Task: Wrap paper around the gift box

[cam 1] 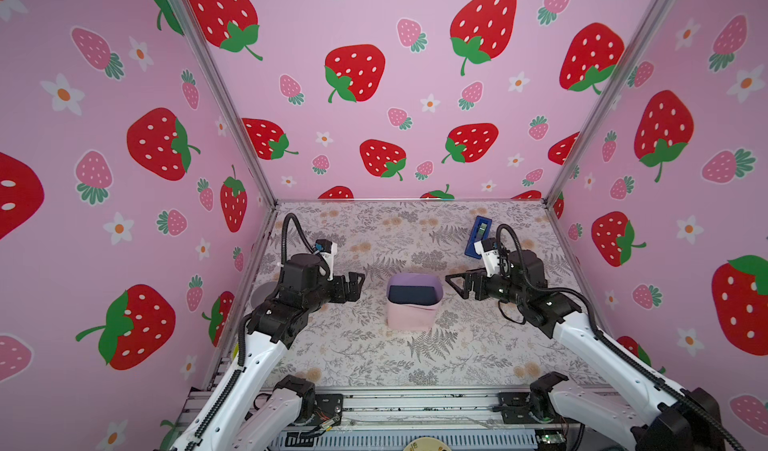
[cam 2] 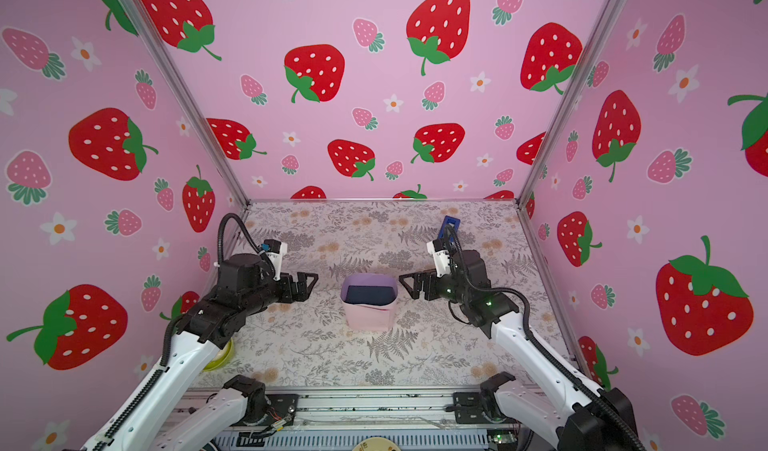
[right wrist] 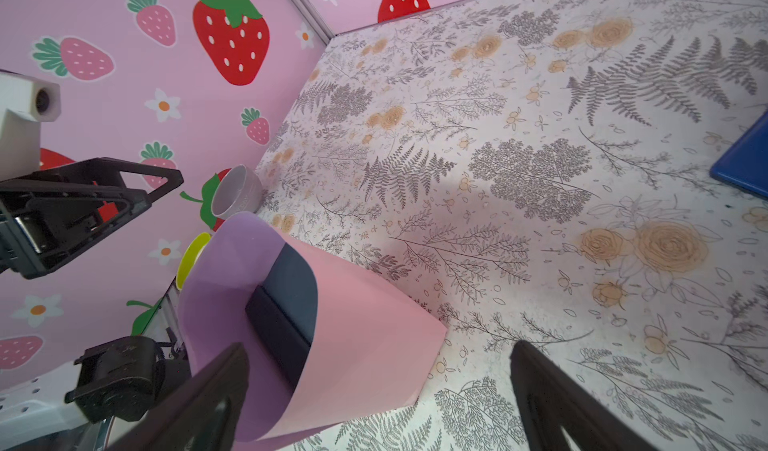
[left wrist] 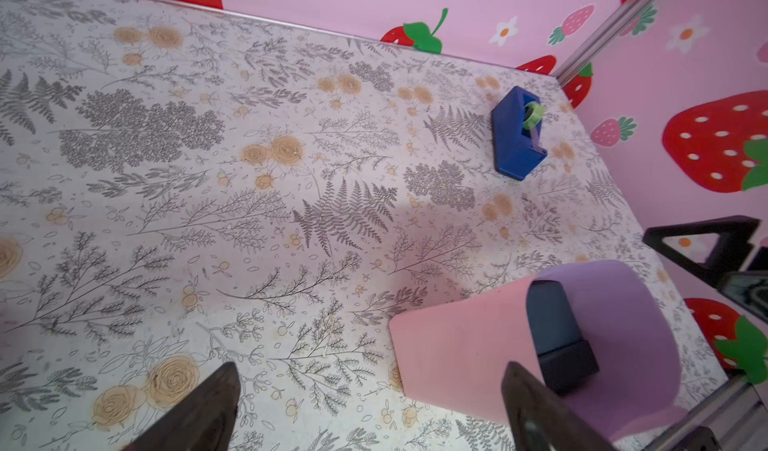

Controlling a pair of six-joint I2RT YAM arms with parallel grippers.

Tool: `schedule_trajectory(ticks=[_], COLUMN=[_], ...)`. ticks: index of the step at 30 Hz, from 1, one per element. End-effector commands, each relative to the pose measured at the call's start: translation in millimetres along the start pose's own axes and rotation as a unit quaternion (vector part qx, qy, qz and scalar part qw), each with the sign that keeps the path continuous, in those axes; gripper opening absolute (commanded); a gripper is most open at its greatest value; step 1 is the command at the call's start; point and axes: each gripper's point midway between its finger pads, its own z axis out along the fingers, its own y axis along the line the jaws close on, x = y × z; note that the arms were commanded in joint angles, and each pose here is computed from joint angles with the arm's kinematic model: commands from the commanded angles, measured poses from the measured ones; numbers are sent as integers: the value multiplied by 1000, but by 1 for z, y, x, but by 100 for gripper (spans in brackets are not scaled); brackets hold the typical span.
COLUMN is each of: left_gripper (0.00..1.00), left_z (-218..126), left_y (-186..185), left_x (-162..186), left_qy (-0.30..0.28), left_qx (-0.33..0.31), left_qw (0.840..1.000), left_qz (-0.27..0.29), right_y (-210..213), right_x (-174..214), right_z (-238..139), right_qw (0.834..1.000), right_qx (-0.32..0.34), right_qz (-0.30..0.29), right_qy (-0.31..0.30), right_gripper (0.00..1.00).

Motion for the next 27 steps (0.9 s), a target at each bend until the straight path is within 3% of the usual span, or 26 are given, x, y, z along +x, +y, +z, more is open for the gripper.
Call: schedule_trajectory(ticks=[1,4,7,14,27], left_gripper=[97,94,92,93,95], left_z=[-1,2,2,5,38], left_y=[-21,-33,-50,-55,-72], left_x=[3,12,28,62,95], left_qy=[-19,-27,-43,-86,-35], left_qx=[69,107,144,146,182], left_qw=[997,994,988,983,978], left_qz=[-3,-10,25,74,100], right_y=[19,27,38,46,50], right_x=[-4,2,15,49,72], right_z=[-6,-12,-11,3,3], right_qw=[997,993,987,978,968], right_qx=[-38,-40,-63,-67,-79], right_qz=[-55,-74,-95,-144,-193], right_qy=[-47,-88,-117,-138,-141], right_gripper=[98,96,95,97,96])
